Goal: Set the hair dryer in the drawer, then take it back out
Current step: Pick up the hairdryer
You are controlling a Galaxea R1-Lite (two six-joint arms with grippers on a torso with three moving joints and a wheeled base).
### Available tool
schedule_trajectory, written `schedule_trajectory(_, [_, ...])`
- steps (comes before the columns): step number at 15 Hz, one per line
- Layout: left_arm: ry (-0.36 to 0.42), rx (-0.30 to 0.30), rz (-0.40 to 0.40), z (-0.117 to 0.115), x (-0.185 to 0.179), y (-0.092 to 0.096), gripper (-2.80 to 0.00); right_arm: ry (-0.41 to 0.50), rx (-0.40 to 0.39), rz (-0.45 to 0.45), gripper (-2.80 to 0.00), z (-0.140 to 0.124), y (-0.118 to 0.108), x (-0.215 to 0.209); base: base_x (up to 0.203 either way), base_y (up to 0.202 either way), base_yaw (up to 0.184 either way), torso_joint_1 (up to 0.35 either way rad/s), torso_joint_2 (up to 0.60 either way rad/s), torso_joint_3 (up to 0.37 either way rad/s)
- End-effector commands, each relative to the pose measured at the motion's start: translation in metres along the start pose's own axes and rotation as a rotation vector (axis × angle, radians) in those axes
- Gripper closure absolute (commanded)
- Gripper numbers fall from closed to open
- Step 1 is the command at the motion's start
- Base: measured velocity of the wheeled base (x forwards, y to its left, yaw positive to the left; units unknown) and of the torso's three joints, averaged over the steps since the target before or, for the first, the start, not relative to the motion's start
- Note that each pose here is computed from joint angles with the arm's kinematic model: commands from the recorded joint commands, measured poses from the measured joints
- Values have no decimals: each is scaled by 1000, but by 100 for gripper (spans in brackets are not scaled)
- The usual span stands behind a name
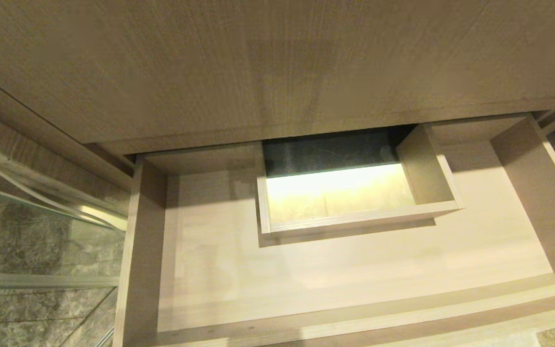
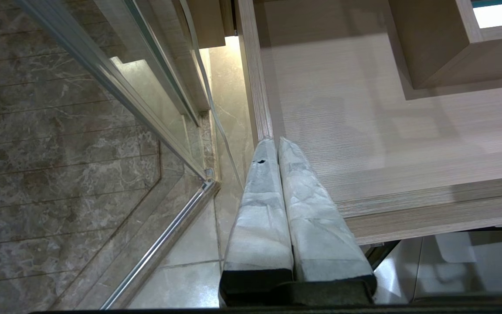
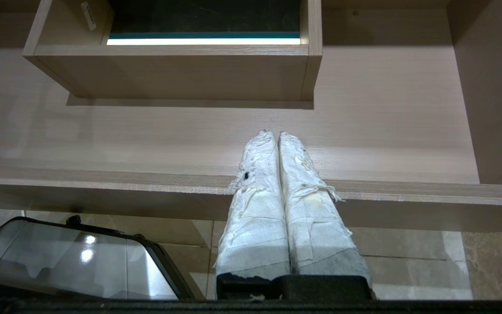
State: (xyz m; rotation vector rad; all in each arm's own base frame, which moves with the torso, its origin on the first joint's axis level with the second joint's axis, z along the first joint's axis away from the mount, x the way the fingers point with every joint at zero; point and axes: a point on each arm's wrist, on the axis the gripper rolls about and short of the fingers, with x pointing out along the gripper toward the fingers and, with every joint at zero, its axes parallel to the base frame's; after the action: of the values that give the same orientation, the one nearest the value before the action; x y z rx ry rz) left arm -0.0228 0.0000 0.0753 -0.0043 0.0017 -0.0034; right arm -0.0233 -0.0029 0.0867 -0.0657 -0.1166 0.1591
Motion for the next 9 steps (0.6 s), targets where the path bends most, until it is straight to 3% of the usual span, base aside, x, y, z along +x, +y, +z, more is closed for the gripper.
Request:
schedule_trajectory(1, [0, 1, 0, 0, 0, 0, 0, 0, -1, 1, 0, -12, 1, -1, 0, 0, 0, 0, 0, 0])
schedule_trajectory(9, [0, 1, 0, 0, 0, 0, 0, 0, -1, 1, 0, -12, 1, -1, 0, 0, 0, 0, 0, 0])
